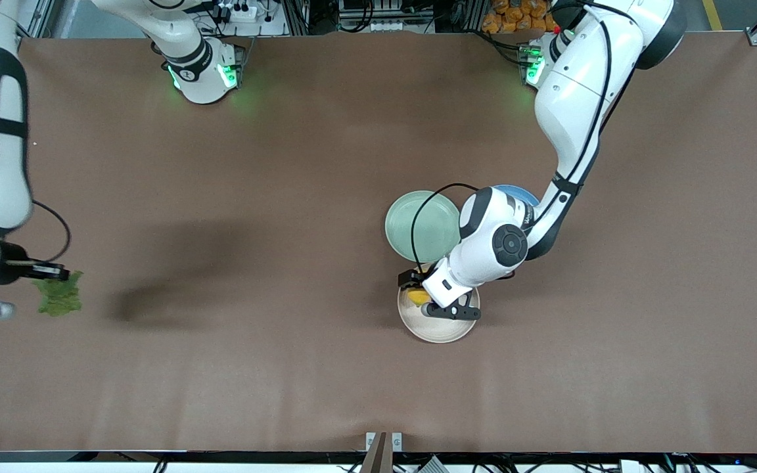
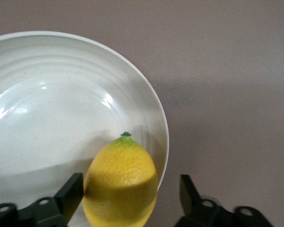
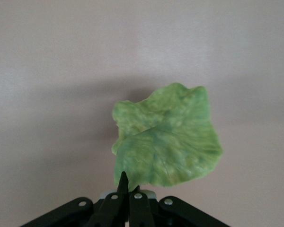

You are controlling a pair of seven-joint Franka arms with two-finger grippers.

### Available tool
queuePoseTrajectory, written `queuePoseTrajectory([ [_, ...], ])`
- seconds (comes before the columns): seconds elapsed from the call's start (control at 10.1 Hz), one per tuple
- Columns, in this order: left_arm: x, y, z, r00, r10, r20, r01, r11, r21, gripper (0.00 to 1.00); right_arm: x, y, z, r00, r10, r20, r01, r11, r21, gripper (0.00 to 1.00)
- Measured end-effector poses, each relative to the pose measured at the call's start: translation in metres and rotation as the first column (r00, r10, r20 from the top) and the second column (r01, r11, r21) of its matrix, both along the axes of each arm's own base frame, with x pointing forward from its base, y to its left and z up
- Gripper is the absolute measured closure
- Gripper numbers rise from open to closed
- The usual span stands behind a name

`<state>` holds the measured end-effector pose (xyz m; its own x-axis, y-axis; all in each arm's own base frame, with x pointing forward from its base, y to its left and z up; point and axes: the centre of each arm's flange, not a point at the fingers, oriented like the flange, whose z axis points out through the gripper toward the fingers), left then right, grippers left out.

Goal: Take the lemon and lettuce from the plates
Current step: 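Set the lettuce down with the right gripper while the left lifts the lemon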

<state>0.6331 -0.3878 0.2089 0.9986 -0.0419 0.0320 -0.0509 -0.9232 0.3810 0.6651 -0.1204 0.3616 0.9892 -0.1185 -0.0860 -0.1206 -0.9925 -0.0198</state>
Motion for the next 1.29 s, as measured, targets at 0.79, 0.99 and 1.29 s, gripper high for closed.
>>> queuePoseTrajectory([
  [0.79,0.013,0.010,0.011,0.998,0.066,0.013,-0.066,0.998,-0.014,0.40,-0.001,0.089,-0.141,0.996,-0.057,0.069,0.058,0.998,-0.004,0.96],
  [0.99,0.030,0.034,0.035,0.994,0.102,0.037,-0.101,0.995,-0.025,0.41,0.001,0.085,-0.133,0.994,-0.064,0.087,0.065,0.998,-0.004,0.71],
  [1.29,0.051,0.085,0.069,0.990,0.143,0.007,-0.143,0.990,-0.005,0.41,0.012,0.068,-0.039,0.971,-0.091,0.219,0.088,0.996,0.026,0.33],
])
